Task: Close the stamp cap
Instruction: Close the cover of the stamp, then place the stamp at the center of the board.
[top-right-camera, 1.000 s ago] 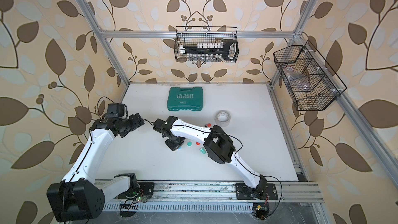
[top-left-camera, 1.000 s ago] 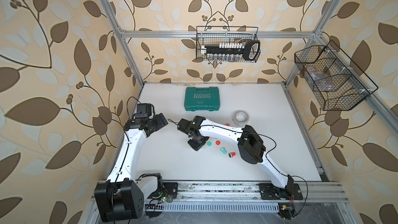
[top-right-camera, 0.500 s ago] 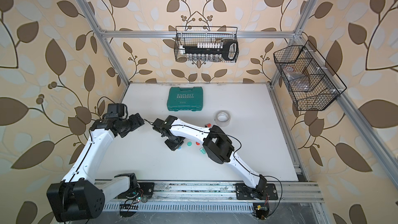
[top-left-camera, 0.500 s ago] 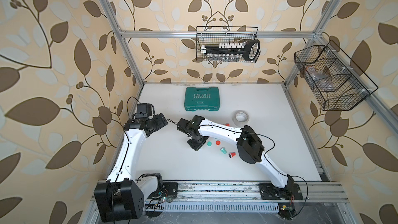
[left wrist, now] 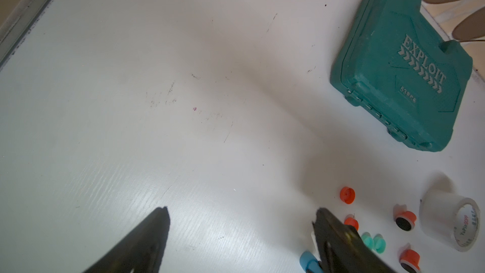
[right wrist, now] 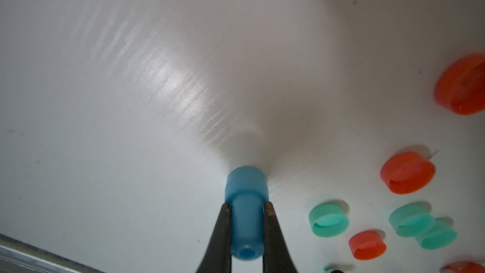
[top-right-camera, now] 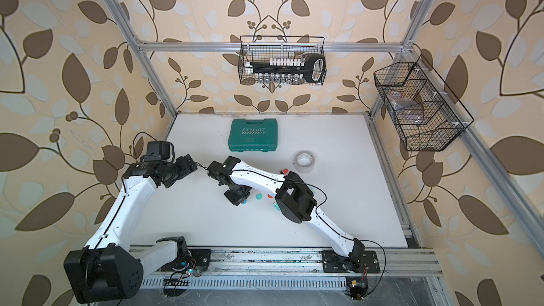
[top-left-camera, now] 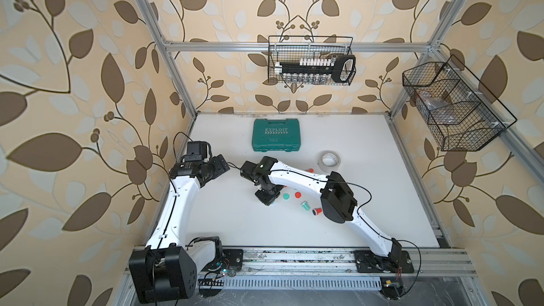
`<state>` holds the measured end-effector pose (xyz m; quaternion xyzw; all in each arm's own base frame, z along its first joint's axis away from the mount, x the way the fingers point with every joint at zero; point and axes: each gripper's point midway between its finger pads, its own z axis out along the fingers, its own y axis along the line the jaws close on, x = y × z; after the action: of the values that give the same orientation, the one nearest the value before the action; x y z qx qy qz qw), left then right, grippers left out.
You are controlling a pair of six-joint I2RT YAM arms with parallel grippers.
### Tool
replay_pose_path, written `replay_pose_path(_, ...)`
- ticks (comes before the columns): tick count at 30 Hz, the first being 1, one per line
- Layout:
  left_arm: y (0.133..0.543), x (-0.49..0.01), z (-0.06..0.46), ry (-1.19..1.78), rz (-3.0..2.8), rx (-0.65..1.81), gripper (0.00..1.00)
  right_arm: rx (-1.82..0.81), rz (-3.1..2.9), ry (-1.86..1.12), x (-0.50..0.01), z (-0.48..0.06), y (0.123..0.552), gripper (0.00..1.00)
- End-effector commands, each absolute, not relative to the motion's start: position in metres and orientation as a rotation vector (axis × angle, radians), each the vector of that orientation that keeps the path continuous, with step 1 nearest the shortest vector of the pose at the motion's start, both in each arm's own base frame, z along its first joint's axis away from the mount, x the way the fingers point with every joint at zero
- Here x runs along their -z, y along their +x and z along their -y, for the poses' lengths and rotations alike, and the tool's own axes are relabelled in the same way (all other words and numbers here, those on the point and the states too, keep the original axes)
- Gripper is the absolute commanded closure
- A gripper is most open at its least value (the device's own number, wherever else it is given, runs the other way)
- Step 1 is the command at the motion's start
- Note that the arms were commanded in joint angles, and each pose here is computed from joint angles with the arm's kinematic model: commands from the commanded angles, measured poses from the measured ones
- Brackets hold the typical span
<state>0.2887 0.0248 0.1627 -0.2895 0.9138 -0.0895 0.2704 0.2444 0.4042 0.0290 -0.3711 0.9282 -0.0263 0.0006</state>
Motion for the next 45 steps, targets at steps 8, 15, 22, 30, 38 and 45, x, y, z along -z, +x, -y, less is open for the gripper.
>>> replay_pose_path(8,0.293,-0.168,-0.024,-0.762,-2.449,0.252,0.11,0.172,-3.189,-1.238,0.059,-0.376,0.208,1.00)
replay_pose_path(15,0.293,-0.166,-0.024,-0.763,-2.456,0.254,0.11,0.210,-3.239,-1.215,0.072,-0.367,0.204,1.00)
replay_pose_path(22,0.293,-0.165,-0.024,-0.761,-2.459,0.256,0.11,0.230,-3.258,-1.199,0.086,-0.361,0.201,1.00)
replay_pose_path(30,0.293,-0.165,-0.024,-0.764,-2.463,0.255,0.11,0.236,-3.261,-1.176,0.084,-0.358,0.200,1.00)
replay_pose_path(38,0.294,-0.167,-0.022,-0.758,-2.452,0.267,0.11,0.026,-3.083,-1.046,-0.018,-0.381,0.230,1.00)
replay_pose_path(45,0.294,-0.168,-0.020,-0.753,-2.450,0.283,0.11,-0.061,-2.978,-0.985,-0.081,-0.378,0.240,1.00)
